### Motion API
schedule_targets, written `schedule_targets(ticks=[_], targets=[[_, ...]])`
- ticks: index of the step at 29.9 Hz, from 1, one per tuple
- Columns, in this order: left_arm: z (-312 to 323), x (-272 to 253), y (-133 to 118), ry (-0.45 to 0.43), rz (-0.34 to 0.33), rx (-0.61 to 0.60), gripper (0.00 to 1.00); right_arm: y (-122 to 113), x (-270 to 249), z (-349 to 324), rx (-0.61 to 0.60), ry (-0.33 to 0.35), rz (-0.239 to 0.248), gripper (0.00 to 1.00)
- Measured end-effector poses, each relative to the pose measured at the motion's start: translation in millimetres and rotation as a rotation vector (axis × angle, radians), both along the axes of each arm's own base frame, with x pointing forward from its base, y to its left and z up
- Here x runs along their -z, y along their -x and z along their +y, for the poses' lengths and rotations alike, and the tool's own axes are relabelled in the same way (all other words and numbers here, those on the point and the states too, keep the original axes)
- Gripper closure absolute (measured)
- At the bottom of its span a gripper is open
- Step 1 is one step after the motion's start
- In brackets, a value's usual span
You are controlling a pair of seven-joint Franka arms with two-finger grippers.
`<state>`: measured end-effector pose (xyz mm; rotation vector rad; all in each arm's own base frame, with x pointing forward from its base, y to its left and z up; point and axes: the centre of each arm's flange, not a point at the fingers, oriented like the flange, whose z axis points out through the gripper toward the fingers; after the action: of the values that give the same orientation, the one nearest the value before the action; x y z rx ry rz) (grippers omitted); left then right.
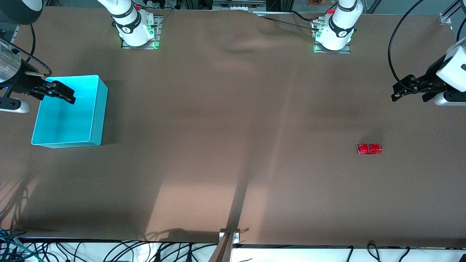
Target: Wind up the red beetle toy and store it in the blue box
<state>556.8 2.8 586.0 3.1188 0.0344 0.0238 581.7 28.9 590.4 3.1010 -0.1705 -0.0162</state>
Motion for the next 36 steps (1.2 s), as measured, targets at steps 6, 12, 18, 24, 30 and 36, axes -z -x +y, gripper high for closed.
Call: schedule_targets(ticks=[6,12,18,24,30,36], targets=[[-5,1,0,0.000,0.006,0.009,0.00,0,0,0,0.000,0.000,0.000,0.00],[-16,-1,2,0.000,0.017,0.029,0.00,0,0,0,0.001,0.000,0.003,0.00],[-21,-10,0,-0.001,0.001,0.037,0.00,2,-3,0,0.001,0.000,0.001,0.00],[-22,-11,-9,-0.002,-0.006,0.040,0.00,4,-5,0,0.001,0.001,0.001,0.00],[-24,0,-21,-0.004,0.009,0.146,0.00,4,-5,0,0.001,0.001,0.002,0.00],[-22,19,-34,-0.004,0.033,0.378,0.00,4,-5,0,0.001,0.001,0.002,0.00]])
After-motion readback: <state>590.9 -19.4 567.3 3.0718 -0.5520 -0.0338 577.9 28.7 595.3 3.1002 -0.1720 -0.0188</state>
